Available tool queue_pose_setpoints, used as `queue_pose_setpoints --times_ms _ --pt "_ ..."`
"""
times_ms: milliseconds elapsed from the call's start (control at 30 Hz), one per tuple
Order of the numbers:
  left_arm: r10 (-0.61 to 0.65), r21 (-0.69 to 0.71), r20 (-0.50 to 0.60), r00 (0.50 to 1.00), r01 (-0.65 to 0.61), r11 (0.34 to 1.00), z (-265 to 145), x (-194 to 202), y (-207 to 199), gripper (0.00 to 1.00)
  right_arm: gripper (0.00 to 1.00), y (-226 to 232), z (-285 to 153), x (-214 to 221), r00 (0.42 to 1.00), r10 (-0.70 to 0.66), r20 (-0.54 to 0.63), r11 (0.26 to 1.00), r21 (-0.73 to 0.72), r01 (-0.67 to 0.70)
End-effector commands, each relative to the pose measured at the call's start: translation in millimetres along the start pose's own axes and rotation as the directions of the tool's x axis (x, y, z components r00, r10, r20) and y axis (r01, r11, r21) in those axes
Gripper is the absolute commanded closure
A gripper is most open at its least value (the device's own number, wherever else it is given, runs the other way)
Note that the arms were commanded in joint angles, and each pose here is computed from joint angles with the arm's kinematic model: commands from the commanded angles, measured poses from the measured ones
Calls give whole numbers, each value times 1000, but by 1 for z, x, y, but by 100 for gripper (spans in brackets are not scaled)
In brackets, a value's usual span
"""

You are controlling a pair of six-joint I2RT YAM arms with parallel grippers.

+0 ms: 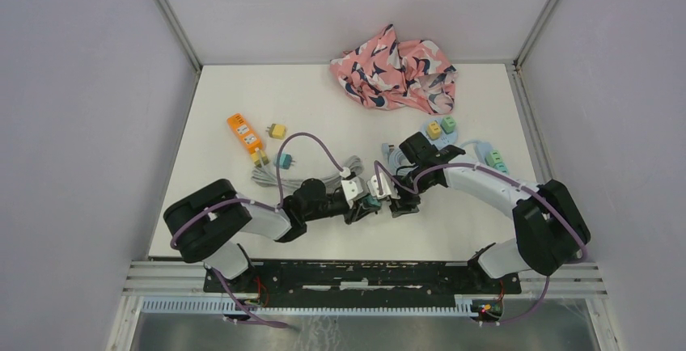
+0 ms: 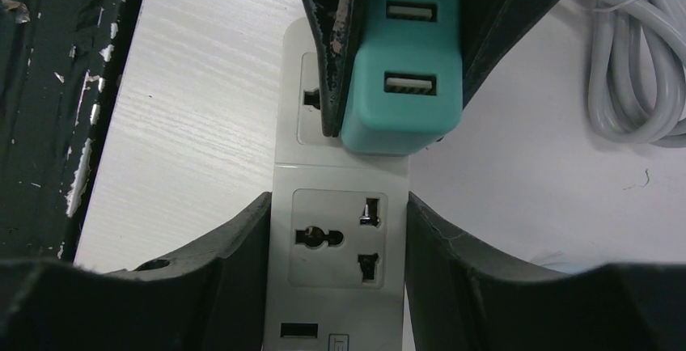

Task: Pull the plug off the socket
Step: Remove the plug from the socket.

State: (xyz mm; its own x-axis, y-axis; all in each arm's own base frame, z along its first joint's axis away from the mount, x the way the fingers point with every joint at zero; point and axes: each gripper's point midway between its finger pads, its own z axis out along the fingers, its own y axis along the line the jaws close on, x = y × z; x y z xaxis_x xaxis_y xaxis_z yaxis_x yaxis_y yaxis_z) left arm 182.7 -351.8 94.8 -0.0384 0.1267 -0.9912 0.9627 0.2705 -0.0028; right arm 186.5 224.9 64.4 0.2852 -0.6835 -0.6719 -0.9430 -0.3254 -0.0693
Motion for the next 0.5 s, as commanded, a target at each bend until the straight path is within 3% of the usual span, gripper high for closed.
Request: queue_pose_setpoints --times_ms 0,167,333,467 --pt "97 -63 83 992 -92 994 14 -41 16 97 100 -4 -5 3 999 25 -48 1000 10 -25" --pt "82 -117 141 987 -66 991 -1 -54 20 97 100 -3 -4 10 997 20 -81 1000 2 -20" --pt "-83 -2 253 964 86 996 -6 -77 17 97 100 0 -4 8 997 24 -76 1000 -18 -25" --pt "12 -49 185 983 -3 999 4 -66 18 97 100 2 -4 5 998 23 -62 999 -26 -25"
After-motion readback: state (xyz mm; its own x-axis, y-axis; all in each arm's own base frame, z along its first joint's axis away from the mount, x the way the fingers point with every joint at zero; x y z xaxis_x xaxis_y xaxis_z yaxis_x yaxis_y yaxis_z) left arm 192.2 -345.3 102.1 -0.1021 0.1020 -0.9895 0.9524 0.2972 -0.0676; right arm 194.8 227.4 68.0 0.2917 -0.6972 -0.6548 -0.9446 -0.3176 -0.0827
